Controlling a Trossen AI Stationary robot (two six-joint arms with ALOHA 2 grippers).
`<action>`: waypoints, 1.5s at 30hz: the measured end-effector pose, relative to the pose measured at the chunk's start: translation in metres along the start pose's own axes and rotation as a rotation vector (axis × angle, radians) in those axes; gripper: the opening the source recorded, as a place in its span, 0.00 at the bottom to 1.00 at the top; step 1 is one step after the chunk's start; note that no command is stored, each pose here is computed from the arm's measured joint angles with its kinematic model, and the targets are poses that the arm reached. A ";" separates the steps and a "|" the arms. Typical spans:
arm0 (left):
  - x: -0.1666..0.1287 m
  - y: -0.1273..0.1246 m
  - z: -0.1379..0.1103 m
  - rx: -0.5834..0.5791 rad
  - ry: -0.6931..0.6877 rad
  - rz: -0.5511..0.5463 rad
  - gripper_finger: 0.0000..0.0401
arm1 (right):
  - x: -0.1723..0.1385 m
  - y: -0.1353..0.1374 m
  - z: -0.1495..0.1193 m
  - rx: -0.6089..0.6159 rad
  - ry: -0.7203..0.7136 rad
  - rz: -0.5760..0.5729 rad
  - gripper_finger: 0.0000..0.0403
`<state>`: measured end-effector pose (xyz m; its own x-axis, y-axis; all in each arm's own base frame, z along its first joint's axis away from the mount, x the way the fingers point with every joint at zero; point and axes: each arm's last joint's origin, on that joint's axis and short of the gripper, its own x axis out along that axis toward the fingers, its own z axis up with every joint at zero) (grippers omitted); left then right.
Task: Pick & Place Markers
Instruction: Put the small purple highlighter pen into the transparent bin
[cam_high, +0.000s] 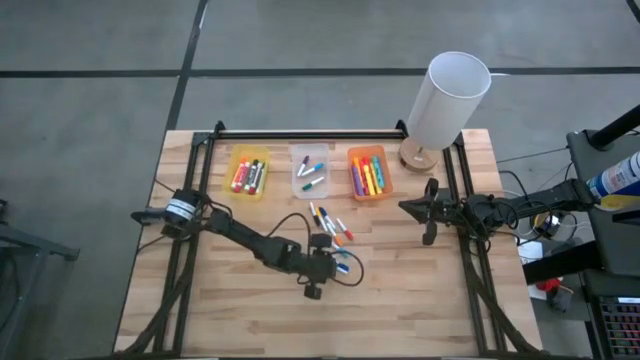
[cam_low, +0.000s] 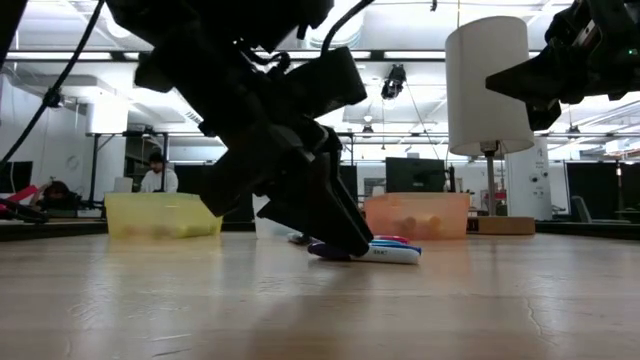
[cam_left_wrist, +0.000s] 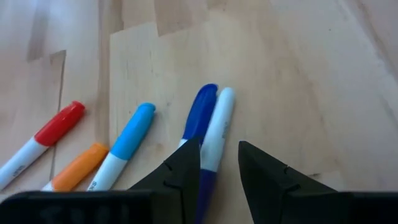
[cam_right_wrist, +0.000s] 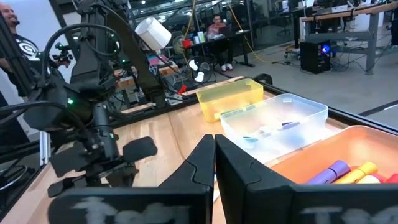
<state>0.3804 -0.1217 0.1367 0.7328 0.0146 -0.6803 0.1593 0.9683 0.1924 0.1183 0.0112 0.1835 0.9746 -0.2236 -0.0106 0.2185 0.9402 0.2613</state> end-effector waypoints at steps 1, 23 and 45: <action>0.000 0.000 0.000 0.000 0.001 0.001 0.29 | 0.000 0.000 0.000 0.000 0.000 0.000 0.02; -0.005 0.014 0.000 -0.042 0.028 -0.034 0.29 | 0.000 0.000 0.000 0.000 0.001 0.000 0.02; 0.001 0.026 -0.011 -0.132 0.070 -0.117 0.29 | 0.000 0.000 0.000 0.000 0.001 0.000 0.02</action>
<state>0.3778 -0.0936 0.1335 0.6658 -0.0870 -0.7411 0.1491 0.9887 0.0179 0.1183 0.0112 0.1834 0.9747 -0.2232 -0.0113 0.2183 0.9402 0.2613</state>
